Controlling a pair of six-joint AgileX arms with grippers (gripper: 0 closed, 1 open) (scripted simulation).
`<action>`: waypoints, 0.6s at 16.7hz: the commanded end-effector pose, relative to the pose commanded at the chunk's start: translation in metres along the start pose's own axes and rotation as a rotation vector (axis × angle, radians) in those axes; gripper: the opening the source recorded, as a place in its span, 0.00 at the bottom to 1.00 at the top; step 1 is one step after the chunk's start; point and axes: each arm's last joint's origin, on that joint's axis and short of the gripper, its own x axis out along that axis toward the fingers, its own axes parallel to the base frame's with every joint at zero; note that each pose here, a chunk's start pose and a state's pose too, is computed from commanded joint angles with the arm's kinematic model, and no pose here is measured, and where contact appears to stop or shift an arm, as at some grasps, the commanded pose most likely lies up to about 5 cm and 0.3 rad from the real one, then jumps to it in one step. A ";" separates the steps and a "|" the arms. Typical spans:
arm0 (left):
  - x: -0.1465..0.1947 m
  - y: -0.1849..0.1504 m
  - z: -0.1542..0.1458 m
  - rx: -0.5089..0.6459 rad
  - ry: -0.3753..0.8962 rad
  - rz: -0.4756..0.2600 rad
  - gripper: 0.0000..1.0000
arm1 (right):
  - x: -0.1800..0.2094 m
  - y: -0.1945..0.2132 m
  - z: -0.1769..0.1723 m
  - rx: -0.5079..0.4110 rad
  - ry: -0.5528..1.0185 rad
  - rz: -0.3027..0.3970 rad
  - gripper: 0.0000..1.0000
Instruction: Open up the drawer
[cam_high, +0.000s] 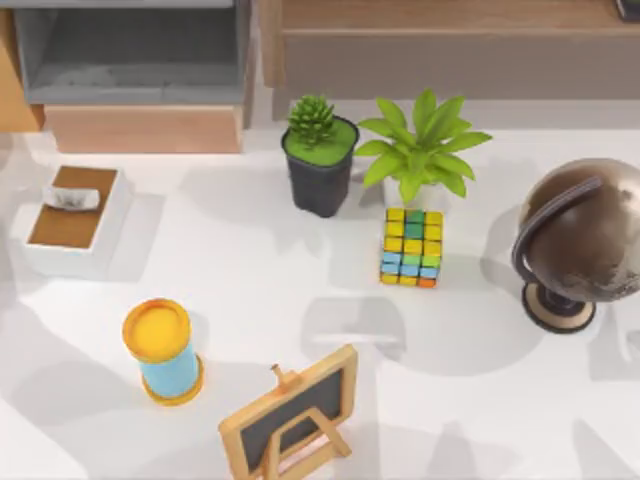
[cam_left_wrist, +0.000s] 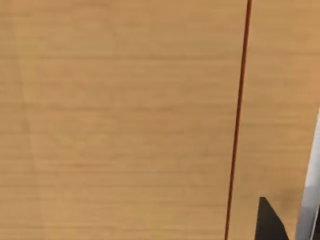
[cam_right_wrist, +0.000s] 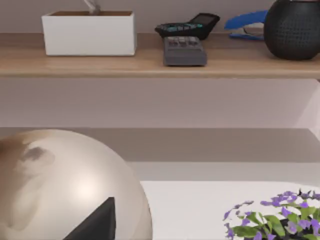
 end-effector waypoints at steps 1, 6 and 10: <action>0.000 0.000 0.000 0.000 0.000 0.000 0.00 | 0.000 0.000 0.000 0.000 0.000 0.000 1.00; 0.000 0.000 0.000 0.000 0.000 0.000 0.00 | 0.000 0.000 0.000 0.000 0.000 0.000 1.00; -0.005 -0.002 -0.003 -0.008 0.000 -0.007 0.00 | 0.000 0.000 0.000 0.000 0.000 0.000 1.00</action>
